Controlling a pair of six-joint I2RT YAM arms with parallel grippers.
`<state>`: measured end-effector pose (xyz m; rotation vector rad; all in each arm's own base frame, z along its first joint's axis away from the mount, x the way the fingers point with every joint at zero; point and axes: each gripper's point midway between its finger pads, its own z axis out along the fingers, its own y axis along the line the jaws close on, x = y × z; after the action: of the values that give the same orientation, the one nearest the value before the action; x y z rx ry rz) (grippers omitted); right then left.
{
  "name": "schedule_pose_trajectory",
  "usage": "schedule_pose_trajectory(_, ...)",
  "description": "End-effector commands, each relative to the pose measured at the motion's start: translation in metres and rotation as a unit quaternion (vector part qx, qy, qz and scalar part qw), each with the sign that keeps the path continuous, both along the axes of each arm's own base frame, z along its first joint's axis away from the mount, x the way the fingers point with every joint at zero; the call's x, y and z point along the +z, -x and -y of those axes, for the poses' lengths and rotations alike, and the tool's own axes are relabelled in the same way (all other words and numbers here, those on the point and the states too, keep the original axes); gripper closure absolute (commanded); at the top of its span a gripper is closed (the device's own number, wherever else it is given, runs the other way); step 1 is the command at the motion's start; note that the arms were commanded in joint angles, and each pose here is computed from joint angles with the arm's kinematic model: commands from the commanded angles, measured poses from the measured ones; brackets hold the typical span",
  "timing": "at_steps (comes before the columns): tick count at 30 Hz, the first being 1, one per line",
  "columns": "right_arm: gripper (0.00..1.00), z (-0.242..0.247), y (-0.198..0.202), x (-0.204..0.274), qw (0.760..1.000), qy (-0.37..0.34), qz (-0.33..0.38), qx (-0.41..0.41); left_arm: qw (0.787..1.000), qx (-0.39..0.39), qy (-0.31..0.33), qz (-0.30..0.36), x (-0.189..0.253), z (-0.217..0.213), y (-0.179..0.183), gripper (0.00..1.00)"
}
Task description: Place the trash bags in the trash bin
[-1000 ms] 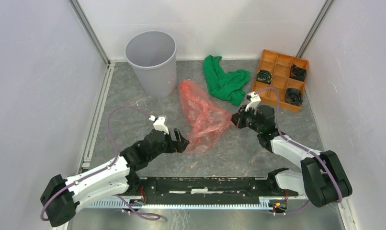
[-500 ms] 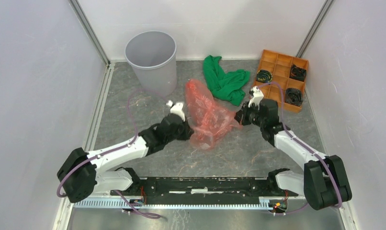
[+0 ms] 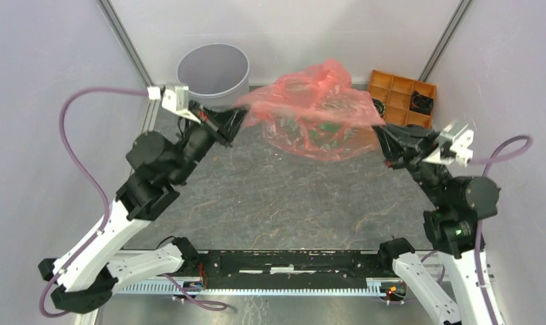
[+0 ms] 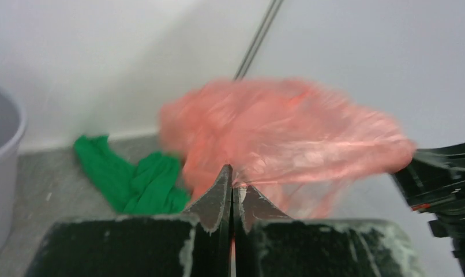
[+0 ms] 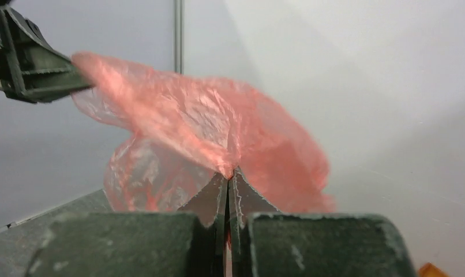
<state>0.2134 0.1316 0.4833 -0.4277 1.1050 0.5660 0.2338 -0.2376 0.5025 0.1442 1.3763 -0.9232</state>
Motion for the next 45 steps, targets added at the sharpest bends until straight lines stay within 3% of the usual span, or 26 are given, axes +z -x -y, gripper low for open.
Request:
schedule_pose_trajectory(1, 0.99, -0.015, -0.037, -0.139, 0.988, 0.048, -0.149, 0.014, 0.979, 0.056, -0.119, -0.158, -0.172, -0.003, -0.022, 0.98)
schedule_pose_trajectory(4, 0.99, -0.022, -0.039, -0.241, 0.952, 0.096, -0.288, 0.037, 0.939, 0.077, -0.184, -0.279, -0.29, -0.019, -0.006, 0.98)
schedule_pose_trajectory(7, 0.99, -0.031, -0.02, -0.29, 0.927, 0.115, -0.348, 0.082, 0.914, 0.073, -0.201, -0.344, -0.347, -0.037, 0.021, 0.98)
schedule_pose_trajectory(13, 0.99, -0.037, -0.005, -0.254, 0.933, 0.118, -0.32, 0.115, 0.949, 0.036, -0.119, -0.289, -0.28, -0.042, 0.038, 0.98)
schedule_pose_trajectory(18, 0.99, -0.043, 0.008, -0.214, 0.932, 0.123, -0.307, 0.148, 0.958, -0.014, -0.11, -0.264, -0.22, -0.033, 0.049, 0.98)
schedule_pose_trajectory(23, 0.98, -0.041, 0.013, -0.175, 0.946, 0.106, -0.271, 0.144, 0.97, -0.088, -0.073, -0.212, -0.15, -0.022, 0.069, 0.98)
schedule_pose_trajectory(30, 0.96, -0.066, 0.014, -0.135, 0.943, 0.008, -0.255, 0.215, 0.955, -0.207, -0.048, -0.209, -0.113, 0.038, 0.072, 0.98)
schedule_pose_trajectory(33, 0.91, -0.075, 0.021, -0.11, 0.944, -0.031, -0.239, 0.227, 0.949, -0.216, -0.051, -0.225, -0.112, 0.058, 0.06, 0.98)
schedule_pose_trajectory(38, 0.87, -0.101, 0.021, -0.114, 0.93, -0.008, -0.273, 0.246, 0.947, -0.216, -0.037, -0.236, -0.112, 0.087, 0.035, 0.98)
schedule_pose_trajectory(40, 0.81, -0.11, 0.013, -0.119, 0.926, 0.026, -0.295, 0.235, 0.946, -0.215, -0.038, -0.239, -0.113, 0.098, 0.025, 0.98)
schedule_pose_trajectory(42, 0.68, -0.115, 0.006, -0.121, 0.925, 0.05, -0.305, 0.219, 0.947, -0.207, -0.043, -0.243, -0.114, 0.106, 0.015, 0.98)
schedule_pose_trajectory(45, 0.36, -0.122, 0.004, -0.124, 0.927, 0.062, -0.307, 0.206, 0.948, -0.201, -0.042, -0.242, -0.113, 0.112, 0.006, 0.98)
